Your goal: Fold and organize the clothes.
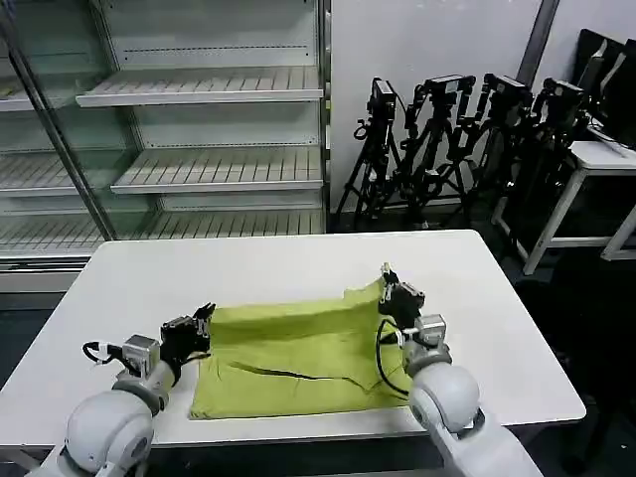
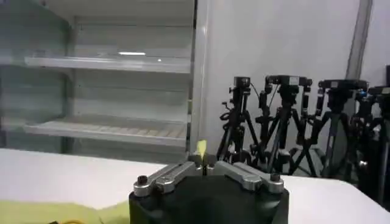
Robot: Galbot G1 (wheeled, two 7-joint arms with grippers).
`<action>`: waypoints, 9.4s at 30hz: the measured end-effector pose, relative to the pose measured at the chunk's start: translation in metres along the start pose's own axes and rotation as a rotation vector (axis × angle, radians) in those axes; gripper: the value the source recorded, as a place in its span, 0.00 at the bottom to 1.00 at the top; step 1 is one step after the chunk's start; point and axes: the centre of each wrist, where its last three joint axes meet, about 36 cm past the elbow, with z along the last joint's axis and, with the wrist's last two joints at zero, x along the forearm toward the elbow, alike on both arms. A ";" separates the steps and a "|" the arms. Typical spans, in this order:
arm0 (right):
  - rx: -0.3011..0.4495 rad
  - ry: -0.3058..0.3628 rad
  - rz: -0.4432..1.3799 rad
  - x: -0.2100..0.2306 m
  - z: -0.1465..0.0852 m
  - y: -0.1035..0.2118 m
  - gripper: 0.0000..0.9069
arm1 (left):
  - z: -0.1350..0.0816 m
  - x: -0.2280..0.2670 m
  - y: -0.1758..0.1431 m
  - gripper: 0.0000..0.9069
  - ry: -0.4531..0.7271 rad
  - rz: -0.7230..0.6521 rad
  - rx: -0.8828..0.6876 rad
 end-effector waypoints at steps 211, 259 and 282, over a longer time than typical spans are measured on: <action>-0.024 0.148 0.262 0.159 0.019 0.002 1.00 | 0.048 0.004 -0.028 1.00 0.134 0.102 0.737; -0.027 0.130 0.302 0.188 -0.003 0.001 1.00 | 0.064 -0.006 -0.036 0.04 0.075 0.219 1.010; -0.051 0.100 0.272 0.180 -0.008 0.002 1.00 | -0.003 0.054 0.099 0.03 -0.109 -0.020 0.720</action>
